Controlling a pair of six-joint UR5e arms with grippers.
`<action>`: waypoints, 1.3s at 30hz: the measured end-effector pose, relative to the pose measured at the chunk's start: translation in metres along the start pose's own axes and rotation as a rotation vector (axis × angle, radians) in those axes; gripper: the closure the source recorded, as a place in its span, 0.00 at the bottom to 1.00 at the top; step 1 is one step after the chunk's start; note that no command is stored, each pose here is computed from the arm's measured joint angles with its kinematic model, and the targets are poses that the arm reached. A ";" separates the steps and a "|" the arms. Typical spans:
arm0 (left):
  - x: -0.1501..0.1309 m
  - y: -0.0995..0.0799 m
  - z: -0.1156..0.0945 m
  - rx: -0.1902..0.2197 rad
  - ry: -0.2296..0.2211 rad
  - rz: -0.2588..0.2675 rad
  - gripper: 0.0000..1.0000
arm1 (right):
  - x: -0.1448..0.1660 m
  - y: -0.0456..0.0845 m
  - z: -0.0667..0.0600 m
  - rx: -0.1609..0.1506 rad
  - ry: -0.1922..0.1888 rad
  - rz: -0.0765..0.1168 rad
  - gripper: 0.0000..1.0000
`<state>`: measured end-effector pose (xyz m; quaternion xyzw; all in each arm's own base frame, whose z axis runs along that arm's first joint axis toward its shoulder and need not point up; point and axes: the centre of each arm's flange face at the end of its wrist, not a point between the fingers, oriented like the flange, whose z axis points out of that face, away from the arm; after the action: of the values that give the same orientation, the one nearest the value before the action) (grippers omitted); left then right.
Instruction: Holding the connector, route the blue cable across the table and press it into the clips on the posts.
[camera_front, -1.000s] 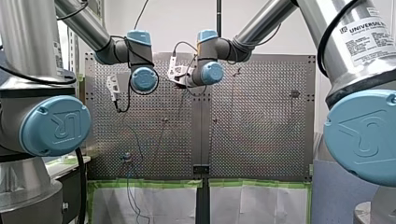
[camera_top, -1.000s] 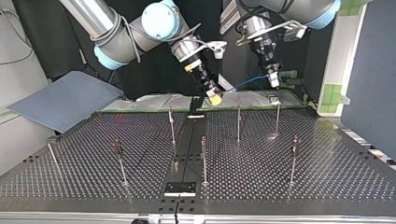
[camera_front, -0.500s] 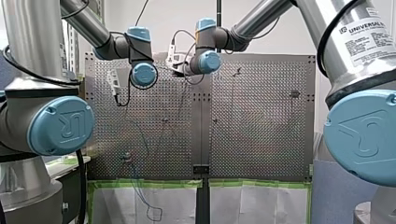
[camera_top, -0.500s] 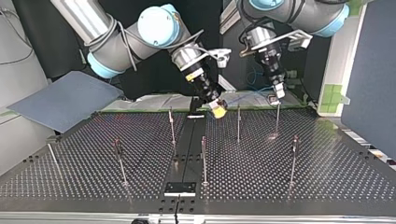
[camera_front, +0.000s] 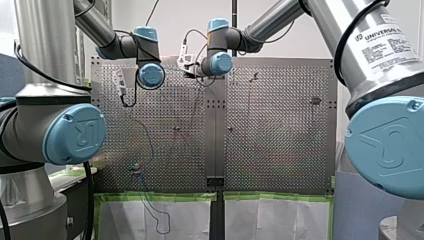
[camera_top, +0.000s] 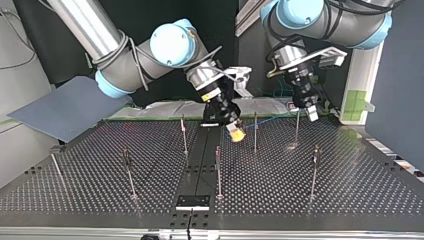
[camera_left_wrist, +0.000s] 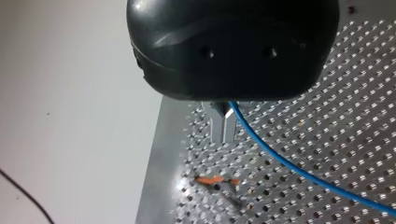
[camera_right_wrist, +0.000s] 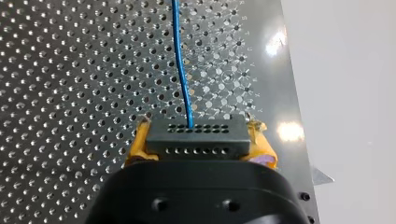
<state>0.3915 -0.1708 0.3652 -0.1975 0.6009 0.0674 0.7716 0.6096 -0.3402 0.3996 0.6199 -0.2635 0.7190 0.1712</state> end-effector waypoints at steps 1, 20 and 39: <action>-0.001 0.001 0.003 0.000 -0.004 -0.005 0.98 | -0.001 0.000 0.003 0.001 -0.002 0.001 1.00; -0.007 0.006 0.069 0.029 -0.031 -0.050 0.98 | -0.028 0.001 0.047 0.030 -0.023 0.004 1.00; 0.003 0.028 0.106 0.038 -0.052 -0.076 0.98 | -0.038 -0.001 0.060 0.037 -0.027 -0.005 1.00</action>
<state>0.4780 -0.1051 0.3773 -0.2037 0.5739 0.0314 0.7926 0.6646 -0.3715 0.3684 0.6334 -0.2508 0.7148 0.1579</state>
